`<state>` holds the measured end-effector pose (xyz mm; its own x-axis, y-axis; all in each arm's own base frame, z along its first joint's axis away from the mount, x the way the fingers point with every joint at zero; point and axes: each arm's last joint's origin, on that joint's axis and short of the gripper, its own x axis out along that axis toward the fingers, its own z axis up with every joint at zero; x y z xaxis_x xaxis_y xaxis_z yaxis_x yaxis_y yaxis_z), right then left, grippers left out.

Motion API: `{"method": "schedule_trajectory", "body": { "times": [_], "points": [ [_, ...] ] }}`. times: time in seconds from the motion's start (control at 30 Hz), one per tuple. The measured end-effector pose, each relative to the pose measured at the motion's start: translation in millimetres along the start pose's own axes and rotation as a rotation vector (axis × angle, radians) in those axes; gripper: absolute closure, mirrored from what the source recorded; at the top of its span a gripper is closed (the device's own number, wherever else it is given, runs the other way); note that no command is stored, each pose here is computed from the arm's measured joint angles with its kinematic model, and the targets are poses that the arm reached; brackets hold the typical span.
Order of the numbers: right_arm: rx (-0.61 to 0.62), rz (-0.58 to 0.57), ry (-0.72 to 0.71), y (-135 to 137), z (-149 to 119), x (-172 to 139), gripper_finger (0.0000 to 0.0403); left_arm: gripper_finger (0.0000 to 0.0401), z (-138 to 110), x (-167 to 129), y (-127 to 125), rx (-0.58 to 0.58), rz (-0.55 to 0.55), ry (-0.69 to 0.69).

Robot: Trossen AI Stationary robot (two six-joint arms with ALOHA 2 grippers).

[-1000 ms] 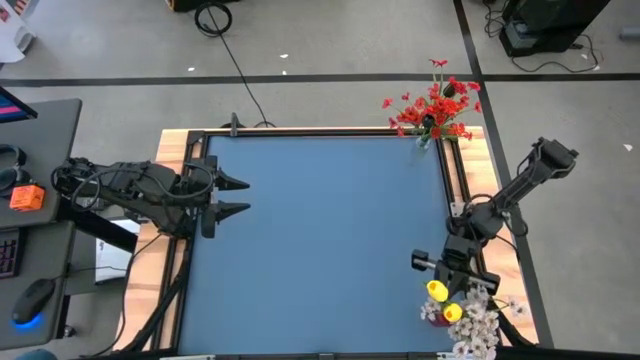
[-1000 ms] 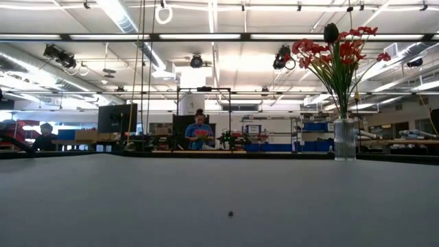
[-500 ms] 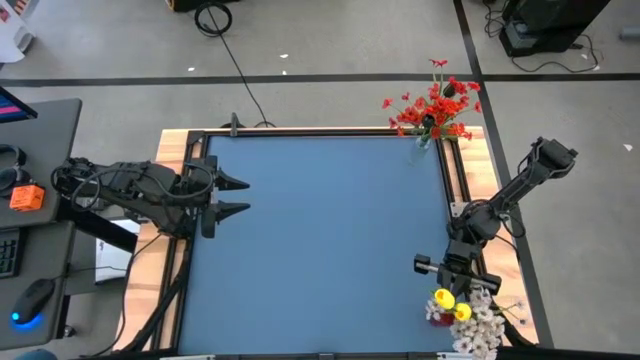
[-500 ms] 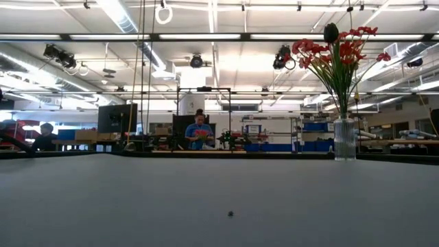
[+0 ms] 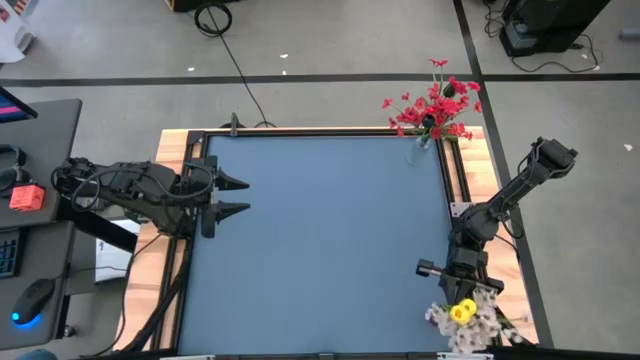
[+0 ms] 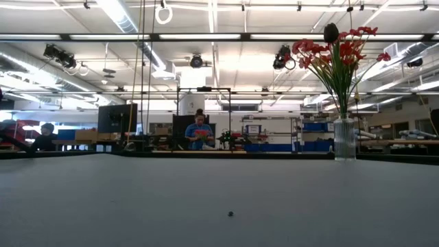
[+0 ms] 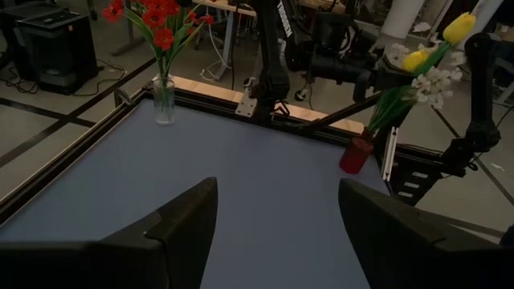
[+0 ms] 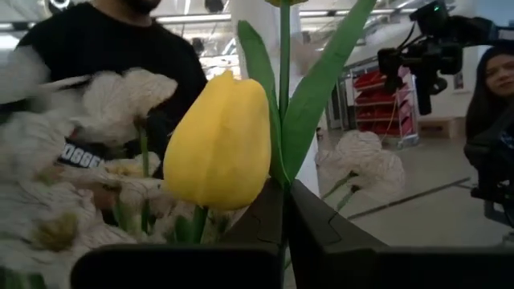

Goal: Sort flowers into vase by color
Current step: Put the yellow flower into the red flower vase

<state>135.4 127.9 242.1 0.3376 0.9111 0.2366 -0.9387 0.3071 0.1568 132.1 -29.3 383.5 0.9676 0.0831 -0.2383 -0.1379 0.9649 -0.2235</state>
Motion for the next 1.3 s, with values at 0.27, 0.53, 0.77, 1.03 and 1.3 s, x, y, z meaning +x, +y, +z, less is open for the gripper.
{"method": "schedule_trajectory", "body": {
  "times": [0.27, 0.53, 0.77, 1.03, 1.3],
  "points": [
    [-0.027, 0.033, 0.019, 1, -1, 0, 0.0385, 0.0136, 0, 0, 0, 0.000, 0.000, 0.000],
    [-0.044, 0.058, 0.060, 1, -5, 0, 0.0376, 0.0136, 0, 0, 0, 0.000, 0.000, 0.000],
    [-0.052, 0.064, 0.090, 0, -8, 0, 0.0375, 0.0136, 0, 0, 0, 0.000, 0.000, 0.000],
    [-0.036, 0.081, 0.129, 0, -12, -1, 0.0374, 0.0136, 0, 0, 0, 0.000, 0.000, 0.000],
    [-0.041, 0.072, 0.136, 0, -13, -1, 0.0344, 0.0136, 0, 0, 0, 0.000, 0.000, 0.000]
  ]
}}
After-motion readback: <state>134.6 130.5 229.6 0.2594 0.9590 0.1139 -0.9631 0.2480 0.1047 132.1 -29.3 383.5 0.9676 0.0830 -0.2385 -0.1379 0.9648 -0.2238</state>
